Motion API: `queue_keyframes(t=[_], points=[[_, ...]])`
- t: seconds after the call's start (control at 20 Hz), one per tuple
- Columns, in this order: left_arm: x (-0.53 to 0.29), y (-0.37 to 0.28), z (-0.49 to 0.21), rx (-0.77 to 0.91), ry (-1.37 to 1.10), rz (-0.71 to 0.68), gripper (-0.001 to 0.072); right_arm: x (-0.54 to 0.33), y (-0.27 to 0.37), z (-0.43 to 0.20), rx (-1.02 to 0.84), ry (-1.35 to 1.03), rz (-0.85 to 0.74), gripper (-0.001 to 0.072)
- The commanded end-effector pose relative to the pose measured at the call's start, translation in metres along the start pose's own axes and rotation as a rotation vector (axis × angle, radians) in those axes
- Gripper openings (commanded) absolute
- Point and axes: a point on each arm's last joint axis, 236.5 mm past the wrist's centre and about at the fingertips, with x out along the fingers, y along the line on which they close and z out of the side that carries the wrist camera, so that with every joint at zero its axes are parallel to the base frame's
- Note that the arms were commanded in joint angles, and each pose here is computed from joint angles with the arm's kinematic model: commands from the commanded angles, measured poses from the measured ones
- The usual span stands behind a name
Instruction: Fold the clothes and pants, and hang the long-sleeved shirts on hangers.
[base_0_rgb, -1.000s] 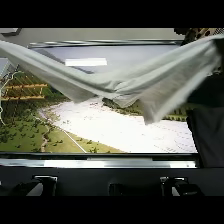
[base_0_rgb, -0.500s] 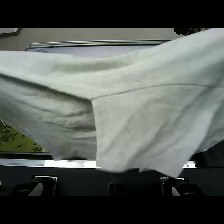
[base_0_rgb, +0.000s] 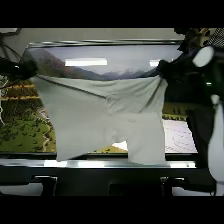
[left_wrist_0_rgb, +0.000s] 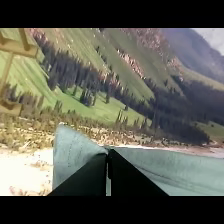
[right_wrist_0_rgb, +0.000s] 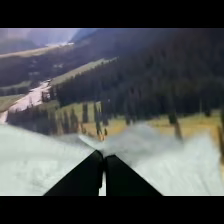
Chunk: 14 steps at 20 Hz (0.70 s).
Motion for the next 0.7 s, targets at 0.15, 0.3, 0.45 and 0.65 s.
queue_keyframes(t=[0.15, 0.3, 0.45, 0.65], points=[[0.155, -0.008, -0.077, -0.038, 0.223, -0.035, 0.0015, 0.168, -0.015, -0.037, 0.224, 0.138, 0.088, 0.0035], [0.162, -0.015, -0.085, -0.033, 0.243, -0.042, 0.0144, 0.177, -0.021, -0.044, 0.232, 0.163, 0.077, 0.0301], [0.138, -0.016, -0.069, 0.032, 0.257, -0.071, 0.0441, 0.143, -0.027, -0.038, 0.146, 0.200, 0.134, 0.0366], [0.066, -0.007, -0.045, 0.142, 0.248, -0.093, 0.0441, 0.053, -0.081, -0.022, 0.030, 0.235, 0.221, 0.0434]])
